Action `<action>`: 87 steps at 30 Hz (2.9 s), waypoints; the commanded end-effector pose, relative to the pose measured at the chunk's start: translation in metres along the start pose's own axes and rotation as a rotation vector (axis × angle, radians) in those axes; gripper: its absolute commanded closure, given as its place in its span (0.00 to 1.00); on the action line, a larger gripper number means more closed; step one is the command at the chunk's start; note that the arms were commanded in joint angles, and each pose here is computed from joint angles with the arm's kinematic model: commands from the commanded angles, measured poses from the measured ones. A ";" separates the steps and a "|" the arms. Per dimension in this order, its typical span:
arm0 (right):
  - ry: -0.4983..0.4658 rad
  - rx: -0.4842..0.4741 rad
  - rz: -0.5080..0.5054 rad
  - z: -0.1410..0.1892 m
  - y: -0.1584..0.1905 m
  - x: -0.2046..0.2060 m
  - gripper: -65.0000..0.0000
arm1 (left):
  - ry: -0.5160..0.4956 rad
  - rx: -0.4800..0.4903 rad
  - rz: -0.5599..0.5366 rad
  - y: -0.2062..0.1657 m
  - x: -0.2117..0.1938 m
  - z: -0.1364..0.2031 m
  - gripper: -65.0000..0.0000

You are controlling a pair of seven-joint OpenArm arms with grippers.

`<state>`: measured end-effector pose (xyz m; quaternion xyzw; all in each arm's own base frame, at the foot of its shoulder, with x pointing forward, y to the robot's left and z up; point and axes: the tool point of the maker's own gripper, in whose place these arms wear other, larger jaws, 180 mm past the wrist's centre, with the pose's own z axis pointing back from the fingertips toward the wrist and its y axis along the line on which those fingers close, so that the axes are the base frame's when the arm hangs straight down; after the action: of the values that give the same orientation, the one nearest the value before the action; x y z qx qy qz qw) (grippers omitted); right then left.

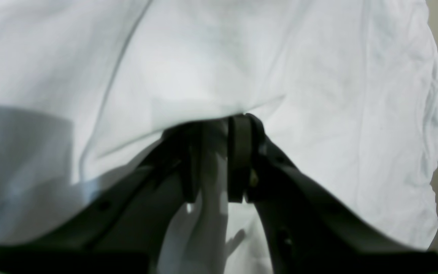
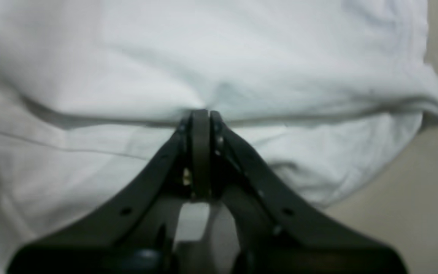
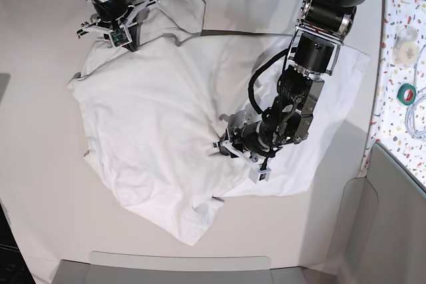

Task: Layout the t-shirt on the table in an organized manner, then fold the t-shirt properly
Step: 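Grasp the shirt fabric with both grippers, right gripper at the shoulder, then pull the shirt with both grippers, drawing the fabric apart to spread it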

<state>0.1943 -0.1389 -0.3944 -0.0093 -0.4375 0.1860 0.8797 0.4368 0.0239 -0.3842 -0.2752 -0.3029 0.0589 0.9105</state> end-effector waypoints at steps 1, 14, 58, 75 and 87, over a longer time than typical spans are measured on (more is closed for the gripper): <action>-0.012 -0.027 -0.008 0.001 -0.009 0.001 1.00 | -0.037 -0.017 -0.013 -0.008 0.017 0.003 0.83; 0.167 -0.220 -0.150 0.042 -0.052 -0.069 1.00 | -0.044 0.055 -0.091 0.004 0.019 0.004 0.83; -0.325 -0.186 -0.237 -0.045 -0.131 0.208 1.00 | -0.470 0.104 -0.323 -0.035 0.101 0.096 0.83; 0.061 -0.053 -0.257 -0.150 -0.096 0.125 1.00 | -0.419 0.437 -0.400 0.079 0.120 0.037 0.83; 0.241 -0.100 -0.212 -0.123 -0.113 0.030 1.00 | -0.341 0.709 -0.296 0.169 0.102 0.043 0.82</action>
<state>0.3675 -0.1965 -0.4027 0.0058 -0.4066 0.0665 0.9112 0.5038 0.1929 -0.3985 0.0901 -0.4557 0.0622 0.8834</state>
